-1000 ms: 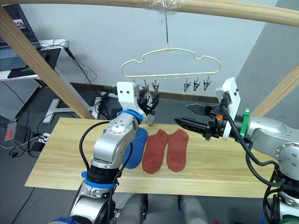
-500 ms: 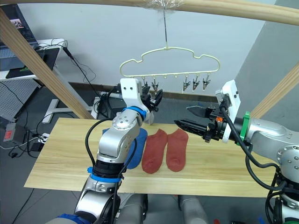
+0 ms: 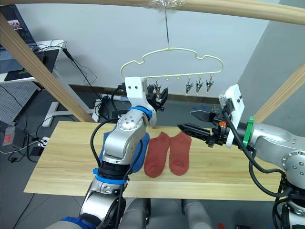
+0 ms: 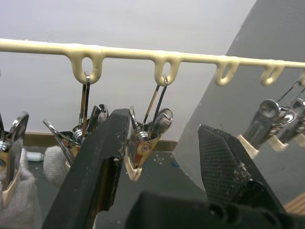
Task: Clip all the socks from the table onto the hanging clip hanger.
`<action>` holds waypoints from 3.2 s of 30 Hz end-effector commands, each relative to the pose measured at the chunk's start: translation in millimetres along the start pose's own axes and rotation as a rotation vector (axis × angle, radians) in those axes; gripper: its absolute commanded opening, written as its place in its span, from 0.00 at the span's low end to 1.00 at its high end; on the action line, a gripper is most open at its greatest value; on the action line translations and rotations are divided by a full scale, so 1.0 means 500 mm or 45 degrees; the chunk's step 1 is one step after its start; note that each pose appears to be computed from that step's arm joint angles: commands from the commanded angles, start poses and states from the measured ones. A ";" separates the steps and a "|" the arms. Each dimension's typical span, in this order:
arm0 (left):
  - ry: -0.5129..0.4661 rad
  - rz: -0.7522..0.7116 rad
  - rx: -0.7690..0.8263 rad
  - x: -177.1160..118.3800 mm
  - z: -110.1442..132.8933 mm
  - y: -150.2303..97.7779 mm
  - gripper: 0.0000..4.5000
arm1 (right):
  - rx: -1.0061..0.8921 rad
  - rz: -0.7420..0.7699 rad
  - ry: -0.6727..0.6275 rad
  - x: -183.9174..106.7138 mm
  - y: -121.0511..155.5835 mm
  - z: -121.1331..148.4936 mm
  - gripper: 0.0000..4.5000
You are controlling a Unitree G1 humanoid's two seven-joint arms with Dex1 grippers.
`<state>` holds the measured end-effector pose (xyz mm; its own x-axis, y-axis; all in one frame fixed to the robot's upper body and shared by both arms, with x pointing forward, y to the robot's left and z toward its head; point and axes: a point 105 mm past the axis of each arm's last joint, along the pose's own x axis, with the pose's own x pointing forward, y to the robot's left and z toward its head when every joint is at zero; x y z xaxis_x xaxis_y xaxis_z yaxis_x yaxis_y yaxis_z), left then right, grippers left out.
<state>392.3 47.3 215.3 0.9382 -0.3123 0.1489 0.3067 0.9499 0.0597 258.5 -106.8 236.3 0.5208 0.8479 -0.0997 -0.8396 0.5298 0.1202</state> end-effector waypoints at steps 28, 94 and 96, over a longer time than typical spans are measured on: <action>-0.139 0.083 -0.006 0.019 0.053 0.011 0.57 | -0.027 0.005 -0.022 -0.001 0.014 0.007 0.84; -0.182 -0.014 -0.088 -0.008 0.063 -0.016 0.34 | -0.001 0.009 -0.023 0.013 0.014 -0.004 0.84; -0.188 -0.013 -0.091 -0.009 0.063 -0.017 0.34 | 0.001 0.007 -0.022 0.014 0.014 -0.005 0.84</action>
<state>389.2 44.1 227.4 0.9258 -0.3078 0.2195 0.3197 0.9473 -0.0200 259.2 -98.7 228.2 0.5182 0.8481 -0.1100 -0.8362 0.5295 0.1431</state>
